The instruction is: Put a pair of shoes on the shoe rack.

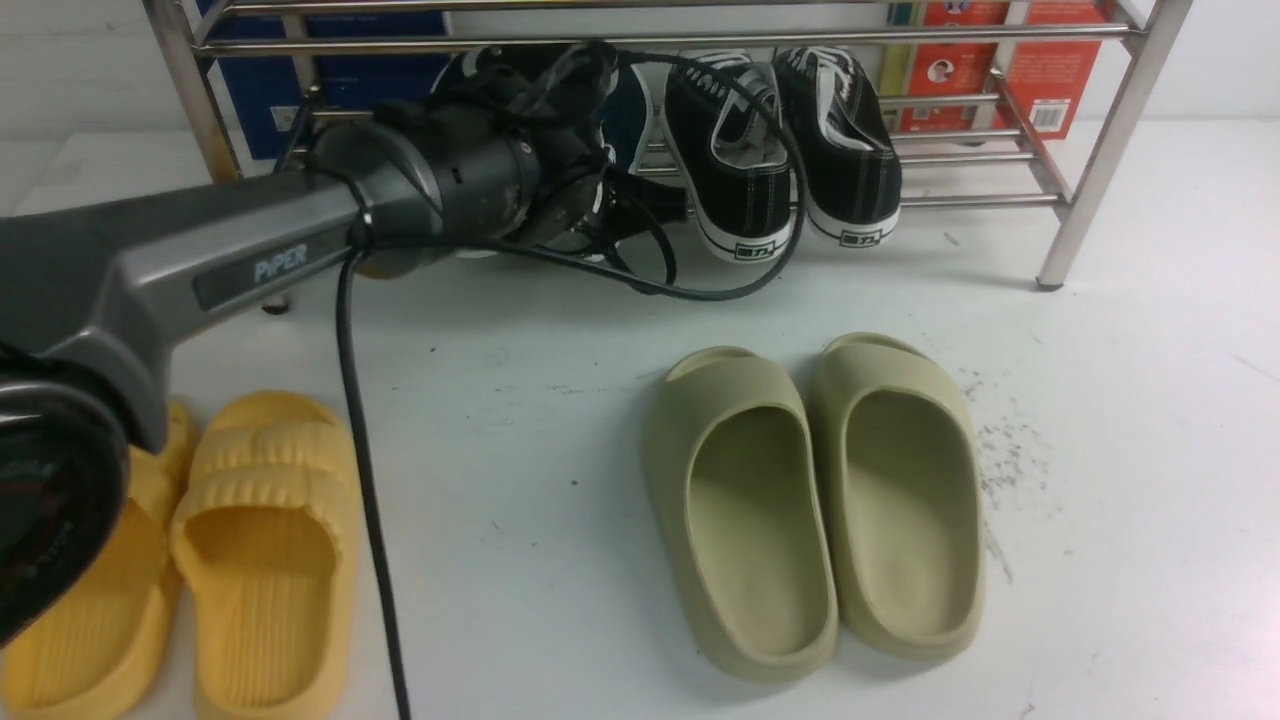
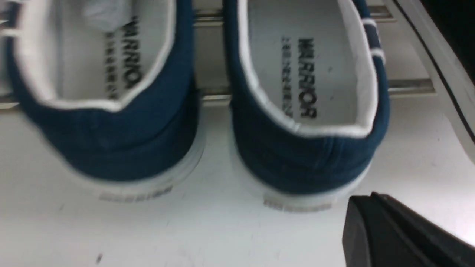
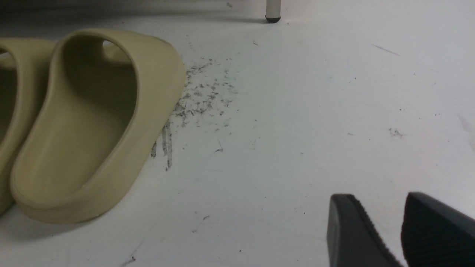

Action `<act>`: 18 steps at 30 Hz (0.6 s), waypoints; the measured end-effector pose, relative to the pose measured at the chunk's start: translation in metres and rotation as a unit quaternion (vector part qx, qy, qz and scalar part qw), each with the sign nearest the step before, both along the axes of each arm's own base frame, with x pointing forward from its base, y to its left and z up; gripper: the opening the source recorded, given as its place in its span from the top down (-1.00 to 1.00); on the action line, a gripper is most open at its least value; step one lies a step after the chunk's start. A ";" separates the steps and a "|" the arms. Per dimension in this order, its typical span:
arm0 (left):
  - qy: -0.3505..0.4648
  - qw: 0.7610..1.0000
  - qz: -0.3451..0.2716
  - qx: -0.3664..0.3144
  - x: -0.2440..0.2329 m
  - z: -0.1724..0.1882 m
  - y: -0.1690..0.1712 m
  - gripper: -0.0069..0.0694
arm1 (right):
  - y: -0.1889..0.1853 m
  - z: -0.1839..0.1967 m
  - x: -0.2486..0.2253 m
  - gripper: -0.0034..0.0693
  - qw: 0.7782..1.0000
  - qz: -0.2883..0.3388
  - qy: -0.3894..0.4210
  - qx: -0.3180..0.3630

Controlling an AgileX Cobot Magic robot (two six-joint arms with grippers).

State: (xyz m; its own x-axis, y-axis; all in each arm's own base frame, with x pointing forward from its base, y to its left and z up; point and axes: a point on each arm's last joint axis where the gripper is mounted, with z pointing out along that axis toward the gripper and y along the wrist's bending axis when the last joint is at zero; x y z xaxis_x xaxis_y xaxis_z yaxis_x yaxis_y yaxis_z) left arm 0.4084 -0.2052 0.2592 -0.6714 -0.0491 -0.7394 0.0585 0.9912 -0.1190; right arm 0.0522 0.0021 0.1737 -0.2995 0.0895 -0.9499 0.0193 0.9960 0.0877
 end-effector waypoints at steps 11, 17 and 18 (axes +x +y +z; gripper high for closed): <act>0.097 0.995 -0.031 0.003 -0.115 0.038 0.018 0.85 | 0.000 0.000 0.000 0.23 1.000 0.000 0.000 0.000; 0.065 0.997 -0.041 -0.031 -0.181 0.054 0.062 0.85 | 0.000 0.000 0.000 0.23 1.000 0.000 0.000 0.000; 0.052 0.997 -0.045 -0.041 -0.194 0.056 0.071 0.85 | 0.000 0.000 0.000 0.23 1.000 0.000 0.000 0.000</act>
State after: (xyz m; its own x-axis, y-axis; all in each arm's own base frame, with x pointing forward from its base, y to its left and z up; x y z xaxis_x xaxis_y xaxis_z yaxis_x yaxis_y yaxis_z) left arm 0.2147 -0.1343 0.3150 -0.7487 -0.0423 -0.6615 0.1307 0.9689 -0.2099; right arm 0.0522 0.0021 0.1737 -0.2995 0.0895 -0.9499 0.0193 0.9960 0.0877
